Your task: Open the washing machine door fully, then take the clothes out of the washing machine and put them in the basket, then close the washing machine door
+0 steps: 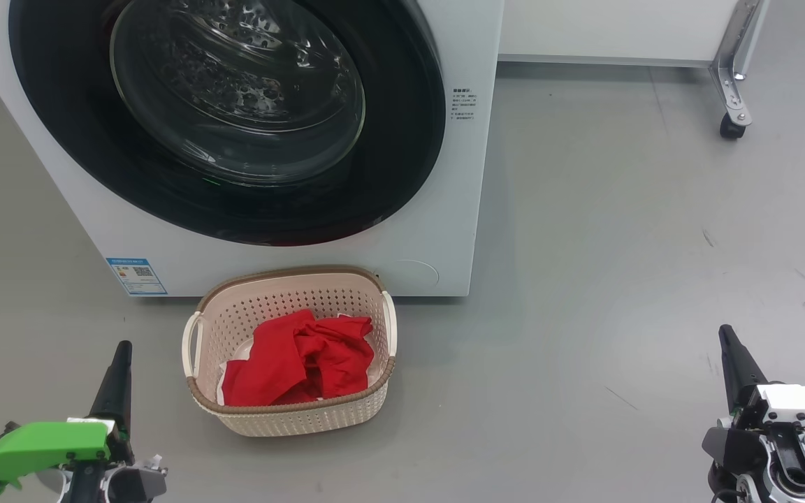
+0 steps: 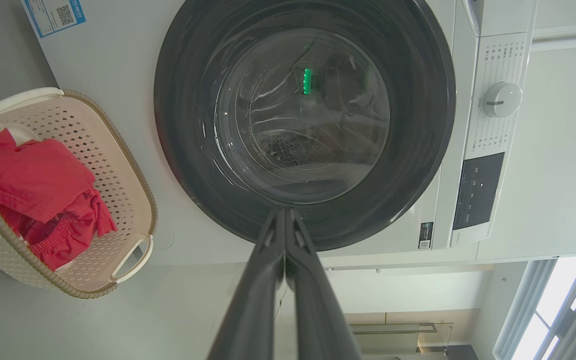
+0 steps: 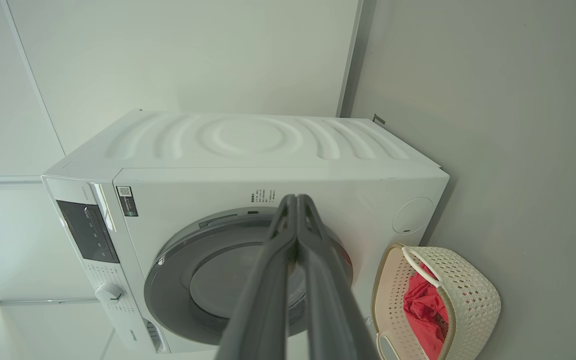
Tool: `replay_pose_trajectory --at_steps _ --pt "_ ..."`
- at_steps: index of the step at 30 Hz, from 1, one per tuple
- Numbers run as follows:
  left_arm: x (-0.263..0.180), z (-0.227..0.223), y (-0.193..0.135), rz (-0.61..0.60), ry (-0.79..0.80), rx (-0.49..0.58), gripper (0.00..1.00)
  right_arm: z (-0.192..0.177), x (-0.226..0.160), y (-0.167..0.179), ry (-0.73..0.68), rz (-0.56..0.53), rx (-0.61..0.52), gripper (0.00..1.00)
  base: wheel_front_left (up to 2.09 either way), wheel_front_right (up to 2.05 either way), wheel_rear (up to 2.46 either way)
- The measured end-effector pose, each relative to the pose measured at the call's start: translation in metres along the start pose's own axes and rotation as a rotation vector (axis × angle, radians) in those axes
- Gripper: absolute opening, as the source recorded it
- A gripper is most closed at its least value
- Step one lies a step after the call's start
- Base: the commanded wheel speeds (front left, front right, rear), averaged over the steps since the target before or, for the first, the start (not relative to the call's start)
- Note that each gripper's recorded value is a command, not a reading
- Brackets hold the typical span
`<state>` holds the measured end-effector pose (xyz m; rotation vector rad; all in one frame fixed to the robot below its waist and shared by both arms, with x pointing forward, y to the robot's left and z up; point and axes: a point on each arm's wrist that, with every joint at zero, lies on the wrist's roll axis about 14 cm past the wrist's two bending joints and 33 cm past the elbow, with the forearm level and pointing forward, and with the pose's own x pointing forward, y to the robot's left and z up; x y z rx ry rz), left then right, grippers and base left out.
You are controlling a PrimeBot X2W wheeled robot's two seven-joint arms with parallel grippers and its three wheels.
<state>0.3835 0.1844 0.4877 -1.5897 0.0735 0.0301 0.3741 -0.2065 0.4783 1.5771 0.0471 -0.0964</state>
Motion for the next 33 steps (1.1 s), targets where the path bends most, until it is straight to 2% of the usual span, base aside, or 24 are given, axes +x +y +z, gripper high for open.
replay_pose_trajectory --at_steps 33 --pt "0.0000 0.0004 -0.0004 -0.001 -0.001 0.000 0.00 -0.0004 0.0000 -0.0001 0.002 0.000 0.002 0.00 0.00 0.00 0.00"
